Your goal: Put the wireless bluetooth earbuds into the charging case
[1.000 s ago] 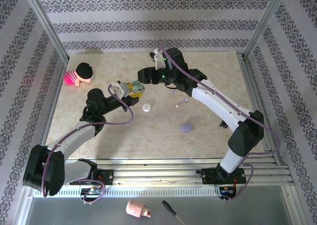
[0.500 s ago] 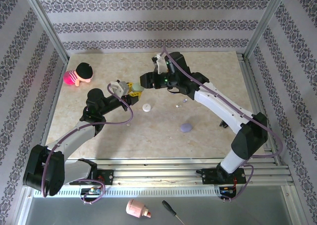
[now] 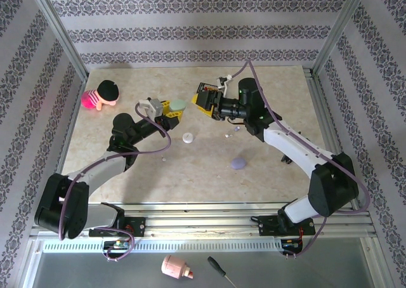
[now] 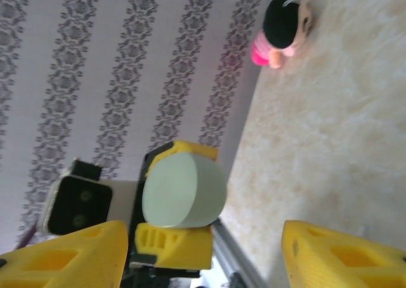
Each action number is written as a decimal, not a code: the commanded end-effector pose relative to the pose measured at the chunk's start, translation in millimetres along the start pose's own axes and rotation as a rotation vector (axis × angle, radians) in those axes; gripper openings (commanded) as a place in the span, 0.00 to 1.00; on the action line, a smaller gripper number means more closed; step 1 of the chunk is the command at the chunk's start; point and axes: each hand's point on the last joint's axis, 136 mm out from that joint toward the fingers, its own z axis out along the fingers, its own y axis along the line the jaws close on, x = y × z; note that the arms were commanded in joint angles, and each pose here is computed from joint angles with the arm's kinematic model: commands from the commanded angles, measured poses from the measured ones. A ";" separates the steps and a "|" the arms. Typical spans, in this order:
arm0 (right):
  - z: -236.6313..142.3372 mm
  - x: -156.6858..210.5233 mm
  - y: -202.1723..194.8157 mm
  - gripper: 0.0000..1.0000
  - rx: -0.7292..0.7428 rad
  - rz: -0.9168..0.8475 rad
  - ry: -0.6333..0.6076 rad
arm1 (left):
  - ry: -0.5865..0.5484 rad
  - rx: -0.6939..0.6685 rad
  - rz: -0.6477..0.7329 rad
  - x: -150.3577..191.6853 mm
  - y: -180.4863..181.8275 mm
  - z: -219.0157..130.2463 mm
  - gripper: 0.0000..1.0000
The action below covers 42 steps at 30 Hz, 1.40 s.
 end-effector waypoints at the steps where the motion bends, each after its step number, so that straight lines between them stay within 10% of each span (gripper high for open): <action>1: -1.6 -1.1 36.4 0.65 -0.166 0.017 0.023 | -0.145 0.037 0.037 -44.0 -7.3 7.4 0.20; 12: 9.7 -7.4 39.5 0.63 -0.289 0.089 0.045 | -0.210 0.135 0.073 -64.6 -22.8 27.0 0.19; 26: 9.6 -10.3 30.7 0.26 -0.287 0.117 0.033 | -0.179 0.174 0.077 -52.4 -35.1 34.2 0.20; 34: 8.4 -15.1 4.0 0.24 -0.167 0.058 -0.021 | -0.073 0.118 0.112 -27.9 -32.5 24.5 0.76; 42: 14.9 -34.5 -110.7 0.26 0.232 0.002 -0.102 | 0.159 0.022 0.081 40.6 -26.5 -0.9 0.92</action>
